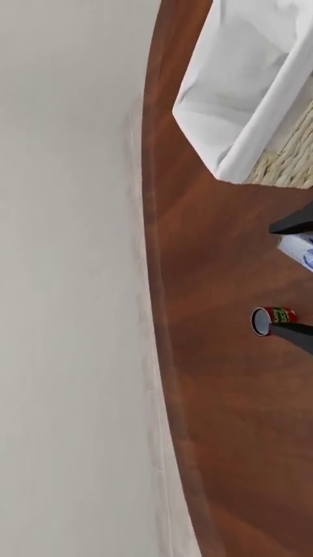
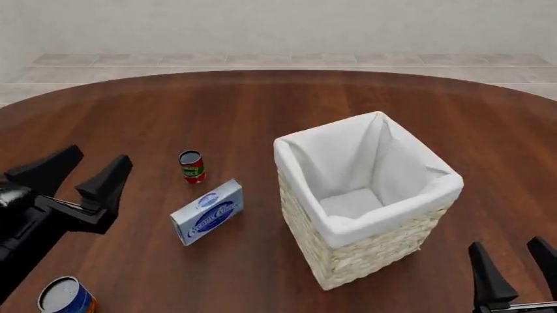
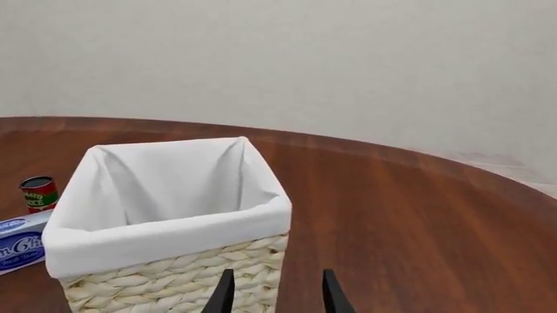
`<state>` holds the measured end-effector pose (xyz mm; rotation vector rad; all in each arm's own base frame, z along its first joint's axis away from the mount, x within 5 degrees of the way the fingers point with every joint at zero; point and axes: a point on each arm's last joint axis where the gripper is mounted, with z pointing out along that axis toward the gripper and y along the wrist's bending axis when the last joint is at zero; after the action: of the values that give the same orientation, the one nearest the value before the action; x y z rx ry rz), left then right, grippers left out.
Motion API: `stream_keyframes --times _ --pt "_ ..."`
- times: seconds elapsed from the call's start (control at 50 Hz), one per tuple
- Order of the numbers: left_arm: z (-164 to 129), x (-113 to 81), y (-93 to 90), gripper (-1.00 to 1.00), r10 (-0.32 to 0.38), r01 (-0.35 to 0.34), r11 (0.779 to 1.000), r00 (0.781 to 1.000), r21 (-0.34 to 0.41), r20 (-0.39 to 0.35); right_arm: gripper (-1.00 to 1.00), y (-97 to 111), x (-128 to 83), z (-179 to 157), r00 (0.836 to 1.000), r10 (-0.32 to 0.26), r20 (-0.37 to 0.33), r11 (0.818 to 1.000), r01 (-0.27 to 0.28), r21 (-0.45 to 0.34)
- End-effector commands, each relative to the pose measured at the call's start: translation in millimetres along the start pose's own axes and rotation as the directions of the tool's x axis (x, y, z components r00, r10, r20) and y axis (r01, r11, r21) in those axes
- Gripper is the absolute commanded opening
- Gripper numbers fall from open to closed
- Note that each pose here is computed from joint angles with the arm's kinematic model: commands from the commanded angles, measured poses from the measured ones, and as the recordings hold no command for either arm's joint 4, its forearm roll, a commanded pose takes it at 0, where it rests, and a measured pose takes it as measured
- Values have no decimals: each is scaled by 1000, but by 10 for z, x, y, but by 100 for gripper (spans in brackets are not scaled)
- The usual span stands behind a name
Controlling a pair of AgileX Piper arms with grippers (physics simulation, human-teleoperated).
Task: Pick up the cream cheese box, and put it in the basket.
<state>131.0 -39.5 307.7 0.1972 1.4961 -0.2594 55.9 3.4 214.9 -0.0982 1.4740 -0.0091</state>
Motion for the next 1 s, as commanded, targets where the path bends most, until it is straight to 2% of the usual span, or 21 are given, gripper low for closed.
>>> stream_keyframes --times 0.02,0.34,0.66,1.0 --pt "110 -55 -65 100 -3 4 999 1000 42 -25 100 2 2 0 1000 0 -2 1000 0 -4" --pt "223 -81 -155 100 23 -16 995 997 95 -72 100 3 4 0 1000 -1 -2 1000 1 -5" --pt "379 88 -240 100 45 -21 990 984 137 -175 100 0 -1 0 1000 -6 1 1000 6 0" --pt "455 171 -254 100 64 -33 989 974 143 -217 100 3 -1 0 1000 -16 3 1000 16 -5"
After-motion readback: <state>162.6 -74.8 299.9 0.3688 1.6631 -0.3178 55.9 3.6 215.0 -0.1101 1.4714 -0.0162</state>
